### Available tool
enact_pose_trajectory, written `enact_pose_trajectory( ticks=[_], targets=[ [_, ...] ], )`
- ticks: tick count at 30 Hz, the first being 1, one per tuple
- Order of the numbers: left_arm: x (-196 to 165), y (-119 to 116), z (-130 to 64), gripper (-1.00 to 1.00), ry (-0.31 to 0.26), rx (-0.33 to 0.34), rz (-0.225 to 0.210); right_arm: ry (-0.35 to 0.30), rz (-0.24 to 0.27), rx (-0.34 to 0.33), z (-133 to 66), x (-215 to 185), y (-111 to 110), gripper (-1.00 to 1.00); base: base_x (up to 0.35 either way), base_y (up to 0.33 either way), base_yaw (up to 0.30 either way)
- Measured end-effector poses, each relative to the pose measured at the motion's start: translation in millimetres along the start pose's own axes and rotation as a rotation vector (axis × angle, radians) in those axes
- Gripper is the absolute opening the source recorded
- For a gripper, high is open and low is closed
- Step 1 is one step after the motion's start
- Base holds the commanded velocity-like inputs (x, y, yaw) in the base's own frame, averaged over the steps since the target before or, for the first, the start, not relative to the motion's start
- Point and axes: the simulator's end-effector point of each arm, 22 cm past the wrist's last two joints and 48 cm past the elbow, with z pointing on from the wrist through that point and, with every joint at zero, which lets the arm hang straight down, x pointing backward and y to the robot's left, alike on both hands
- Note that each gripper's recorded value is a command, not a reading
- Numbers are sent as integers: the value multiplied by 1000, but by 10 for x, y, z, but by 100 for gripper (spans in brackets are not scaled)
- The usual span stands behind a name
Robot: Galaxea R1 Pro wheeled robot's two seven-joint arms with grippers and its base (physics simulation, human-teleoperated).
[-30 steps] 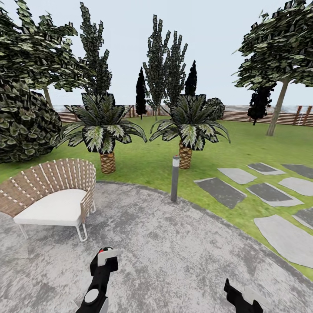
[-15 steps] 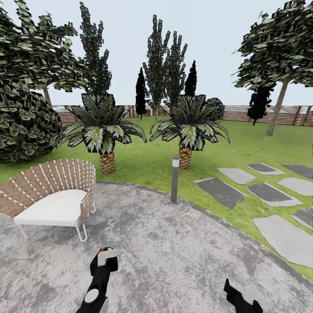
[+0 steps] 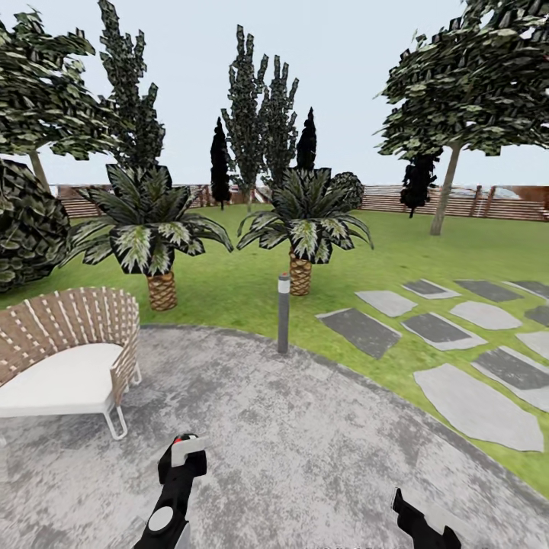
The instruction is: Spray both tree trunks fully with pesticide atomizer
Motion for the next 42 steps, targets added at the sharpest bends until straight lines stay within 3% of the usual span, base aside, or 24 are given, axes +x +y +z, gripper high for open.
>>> enact_pose_trajectory(
  ticks=[42],
  targets=[
    [-115, 2, -90, -100, -1, 1, 0, 0, 1, 1, -104, -101, -11, 100, 0, 0, -269]
  ],
)
